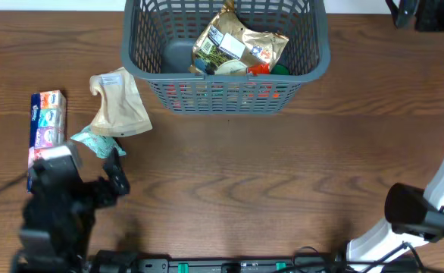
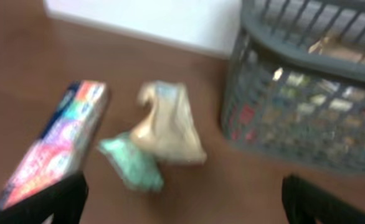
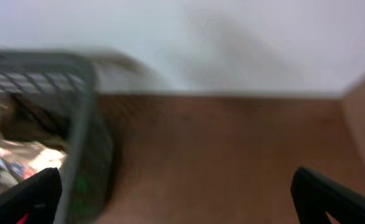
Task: Pack container
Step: 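Reach the left gripper to the beige pouch and grasp it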
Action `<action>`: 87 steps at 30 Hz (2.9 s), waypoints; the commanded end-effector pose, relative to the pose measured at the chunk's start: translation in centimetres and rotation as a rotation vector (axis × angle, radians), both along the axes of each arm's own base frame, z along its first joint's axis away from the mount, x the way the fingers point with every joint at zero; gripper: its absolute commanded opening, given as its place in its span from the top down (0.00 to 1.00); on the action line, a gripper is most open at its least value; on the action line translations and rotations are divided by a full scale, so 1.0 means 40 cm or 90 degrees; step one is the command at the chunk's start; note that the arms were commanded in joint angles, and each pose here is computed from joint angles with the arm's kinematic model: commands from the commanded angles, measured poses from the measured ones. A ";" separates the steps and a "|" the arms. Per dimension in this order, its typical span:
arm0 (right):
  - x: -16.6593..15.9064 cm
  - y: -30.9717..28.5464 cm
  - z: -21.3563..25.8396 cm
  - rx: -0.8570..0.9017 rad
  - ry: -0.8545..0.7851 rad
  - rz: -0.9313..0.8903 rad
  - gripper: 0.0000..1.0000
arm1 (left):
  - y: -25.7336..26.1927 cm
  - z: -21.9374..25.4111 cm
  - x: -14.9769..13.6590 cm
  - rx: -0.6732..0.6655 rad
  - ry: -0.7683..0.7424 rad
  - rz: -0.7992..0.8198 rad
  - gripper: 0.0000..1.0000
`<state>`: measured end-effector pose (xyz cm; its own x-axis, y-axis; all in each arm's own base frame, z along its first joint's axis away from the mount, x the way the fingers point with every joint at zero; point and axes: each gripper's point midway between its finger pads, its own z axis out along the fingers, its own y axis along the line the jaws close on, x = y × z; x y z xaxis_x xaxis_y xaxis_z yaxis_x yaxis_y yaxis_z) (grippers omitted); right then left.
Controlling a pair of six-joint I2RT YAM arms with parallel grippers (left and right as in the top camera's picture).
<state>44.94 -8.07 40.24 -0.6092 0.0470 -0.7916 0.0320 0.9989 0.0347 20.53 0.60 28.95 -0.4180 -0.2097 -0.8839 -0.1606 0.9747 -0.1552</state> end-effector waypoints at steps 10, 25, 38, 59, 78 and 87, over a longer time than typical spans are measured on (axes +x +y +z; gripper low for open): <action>0.009 -0.105 -0.216 0.081 0.164 -0.070 0.01 | 0.001 0.061 0.122 0.073 0.383 0.022 0.02; 0.009 -0.122 -0.284 0.046 0.220 -0.049 0.01 | 0.076 -0.067 0.371 0.050 0.407 0.073 0.02; 0.004 -0.122 -0.287 0.043 0.225 -0.043 0.01 | 0.142 -0.276 0.489 -0.046 0.498 -0.025 0.02; -0.011 -0.117 -0.296 0.048 0.244 -0.043 0.01 | 0.171 -0.472 0.674 -0.015 0.466 -0.060 0.02; -0.011 -0.117 -0.295 0.049 0.243 -0.043 0.01 | 0.167 -0.656 0.658 -0.040 0.562 -0.062 0.02; -0.012 -0.114 -0.296 0.052 0.245 -0.043 0.01 | 0.155 -0.708 0.632 -0.048 0.607 -0.068 0.01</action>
